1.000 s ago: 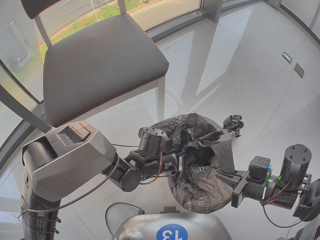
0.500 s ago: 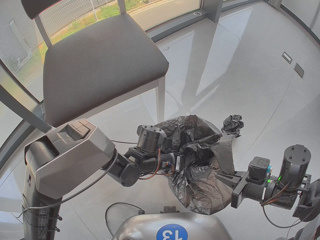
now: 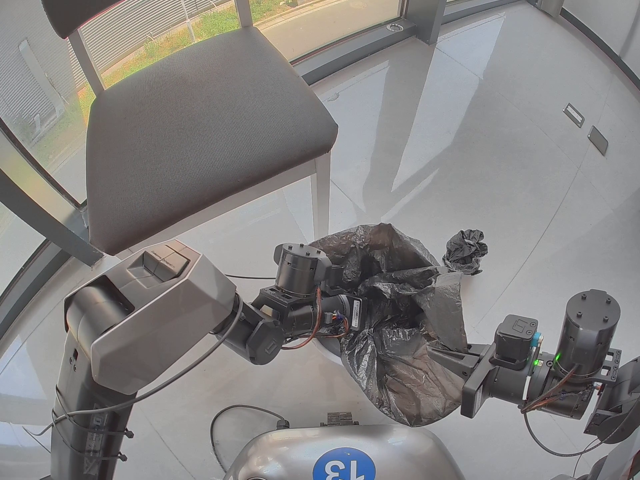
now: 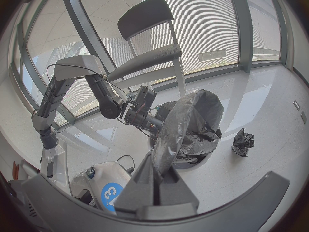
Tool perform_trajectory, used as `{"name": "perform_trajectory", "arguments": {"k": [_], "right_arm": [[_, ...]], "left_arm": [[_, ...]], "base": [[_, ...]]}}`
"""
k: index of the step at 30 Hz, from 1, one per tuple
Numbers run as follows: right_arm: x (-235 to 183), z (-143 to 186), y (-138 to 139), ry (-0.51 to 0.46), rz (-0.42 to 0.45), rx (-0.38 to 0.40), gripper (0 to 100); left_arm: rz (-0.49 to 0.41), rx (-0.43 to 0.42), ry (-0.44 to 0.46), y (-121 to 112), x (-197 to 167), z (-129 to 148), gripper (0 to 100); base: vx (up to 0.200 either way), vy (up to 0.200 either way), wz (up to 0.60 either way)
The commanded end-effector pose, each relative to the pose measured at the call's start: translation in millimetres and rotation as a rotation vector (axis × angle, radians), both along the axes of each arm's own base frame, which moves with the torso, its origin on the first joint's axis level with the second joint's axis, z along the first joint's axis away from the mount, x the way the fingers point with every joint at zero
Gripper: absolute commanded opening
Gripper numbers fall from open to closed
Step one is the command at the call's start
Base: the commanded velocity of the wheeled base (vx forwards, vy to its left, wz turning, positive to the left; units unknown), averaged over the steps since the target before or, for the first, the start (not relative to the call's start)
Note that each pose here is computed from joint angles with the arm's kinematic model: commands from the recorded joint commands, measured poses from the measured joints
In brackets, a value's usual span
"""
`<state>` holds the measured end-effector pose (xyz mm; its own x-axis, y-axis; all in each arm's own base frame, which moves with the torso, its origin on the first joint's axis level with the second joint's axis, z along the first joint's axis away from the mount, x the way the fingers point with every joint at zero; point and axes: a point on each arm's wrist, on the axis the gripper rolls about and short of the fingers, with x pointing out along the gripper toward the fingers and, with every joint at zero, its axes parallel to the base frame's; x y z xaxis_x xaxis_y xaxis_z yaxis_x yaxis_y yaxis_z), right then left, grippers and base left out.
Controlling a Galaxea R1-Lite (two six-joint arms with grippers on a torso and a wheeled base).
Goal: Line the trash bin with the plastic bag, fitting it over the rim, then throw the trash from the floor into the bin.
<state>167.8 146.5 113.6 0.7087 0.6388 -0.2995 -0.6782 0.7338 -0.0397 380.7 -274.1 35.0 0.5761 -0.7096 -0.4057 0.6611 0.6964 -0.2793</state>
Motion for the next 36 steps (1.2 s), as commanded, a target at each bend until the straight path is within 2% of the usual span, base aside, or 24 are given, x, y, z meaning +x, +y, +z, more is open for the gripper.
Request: {"name": "perform_trajectory", "arguments": {"k": [1,5,10,18,25,29,36], "right_arm": [[0,0,0,0.001,0.0,0.0,0],[0,-1,0,0.006,-0.002,0.0,0],[-1,-4,-3,0.023,-0.012,-0.001,0],[-2,-9,-11,0.048,-0.043,-0.007,0],[-6,-15,-18,0.071,-0.055,-0.022,0],[-6,-16,-18,0.072,-0.059,-0.023,0],[-7,-20,-21,0.089,-0.063,-0.037,0]], "left_arm": [[0.004,-0.002,0.003,0,1,-2,0],[0.024,-0.059,-0.004,-1,1,20,0],[0.045,-0.201,0.032,-14,-6,63,0],[0.039,-0.287,0.126,-22,-34,92,0],[0.147,-0.306,0.209,-6,-49,92,0],[0.201,-0.307,0.212,8,-54,97,0],[0.219,-0.355,0.202,25,-69,123,0]], "base": [[0.0,0.0,0.0],[0.0,0.0,0.0],[0.0,0.0,0.0],[0.0,0.0,0.0],[0.0,0.0,0.0],[0.0,0.0,0.0],[0.0,0.0,0.0]]}}
